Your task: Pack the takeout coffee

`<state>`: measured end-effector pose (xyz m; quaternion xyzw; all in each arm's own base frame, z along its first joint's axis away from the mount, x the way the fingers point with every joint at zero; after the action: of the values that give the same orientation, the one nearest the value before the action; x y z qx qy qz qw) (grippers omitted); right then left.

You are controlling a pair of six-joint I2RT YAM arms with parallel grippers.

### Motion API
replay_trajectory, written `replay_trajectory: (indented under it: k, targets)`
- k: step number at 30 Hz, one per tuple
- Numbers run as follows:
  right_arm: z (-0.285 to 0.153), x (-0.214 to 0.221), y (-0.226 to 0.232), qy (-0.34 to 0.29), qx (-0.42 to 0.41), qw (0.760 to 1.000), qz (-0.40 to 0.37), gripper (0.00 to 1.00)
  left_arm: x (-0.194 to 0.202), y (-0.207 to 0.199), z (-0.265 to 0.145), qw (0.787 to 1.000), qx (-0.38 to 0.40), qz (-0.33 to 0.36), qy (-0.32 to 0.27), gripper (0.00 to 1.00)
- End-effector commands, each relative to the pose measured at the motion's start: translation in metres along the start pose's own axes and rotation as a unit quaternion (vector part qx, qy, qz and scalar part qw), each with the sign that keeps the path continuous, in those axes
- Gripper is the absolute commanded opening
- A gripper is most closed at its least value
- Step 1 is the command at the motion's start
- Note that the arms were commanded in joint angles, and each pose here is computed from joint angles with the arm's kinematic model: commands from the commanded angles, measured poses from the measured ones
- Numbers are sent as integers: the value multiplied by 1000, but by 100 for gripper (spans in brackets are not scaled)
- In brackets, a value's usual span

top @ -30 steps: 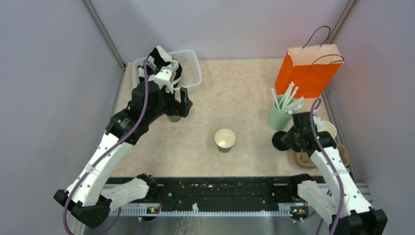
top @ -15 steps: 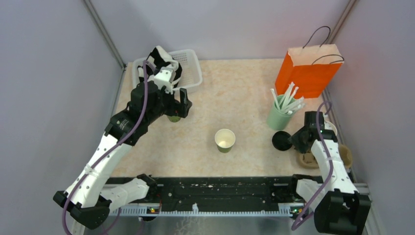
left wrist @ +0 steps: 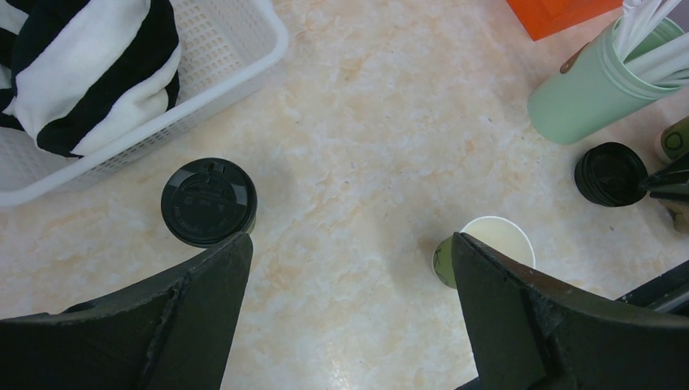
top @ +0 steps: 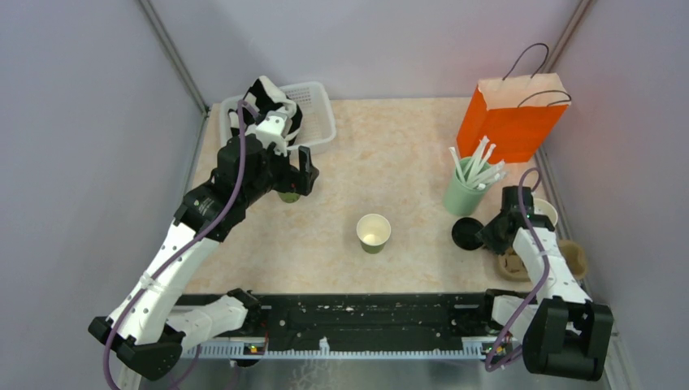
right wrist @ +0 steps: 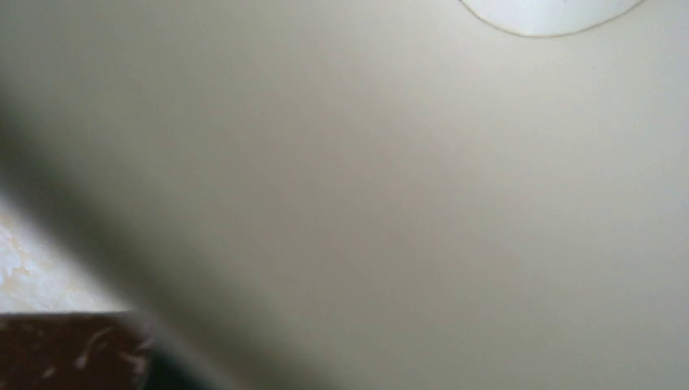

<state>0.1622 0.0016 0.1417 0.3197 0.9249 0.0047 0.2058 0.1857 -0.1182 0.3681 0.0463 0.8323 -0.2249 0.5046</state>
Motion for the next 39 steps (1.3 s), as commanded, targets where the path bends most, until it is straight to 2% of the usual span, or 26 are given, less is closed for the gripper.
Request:
replay_trajectory:
  k: [1,11,26,31,39]
  targets:
    - [4,-6,0,-15,-3,1000,-2,27,-8,-3,2,1000,5,5,-22,98]
    - [8,-7,1,-12,-1,1000,-6,15,-9,-2,0,1000,3,7,-25,98]
    - [13,-4,0,-1,3,1000,-11,10,-10,-3,0,1000,2,10,-27,98]
    - [12,-5,0,-2,0,1000,-12,0,-11,-3,1,1000,1,12,-28,98]
    - [1,-10,2,-9,-1,1000,-14,0,-12,-5,3,1000,2,15,-27,98]
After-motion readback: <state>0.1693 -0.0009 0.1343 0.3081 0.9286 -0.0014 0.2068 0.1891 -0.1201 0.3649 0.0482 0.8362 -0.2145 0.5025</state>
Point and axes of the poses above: each gripper's point midway between its finger pads, its own z axis out along the fingers, its own y axis along the line the jaws close on, x = y × z, the point moved 10 cm from there along -z, back along the fingers, and after that the axes turned 12 degrees about -z, right-handed, at the moved point
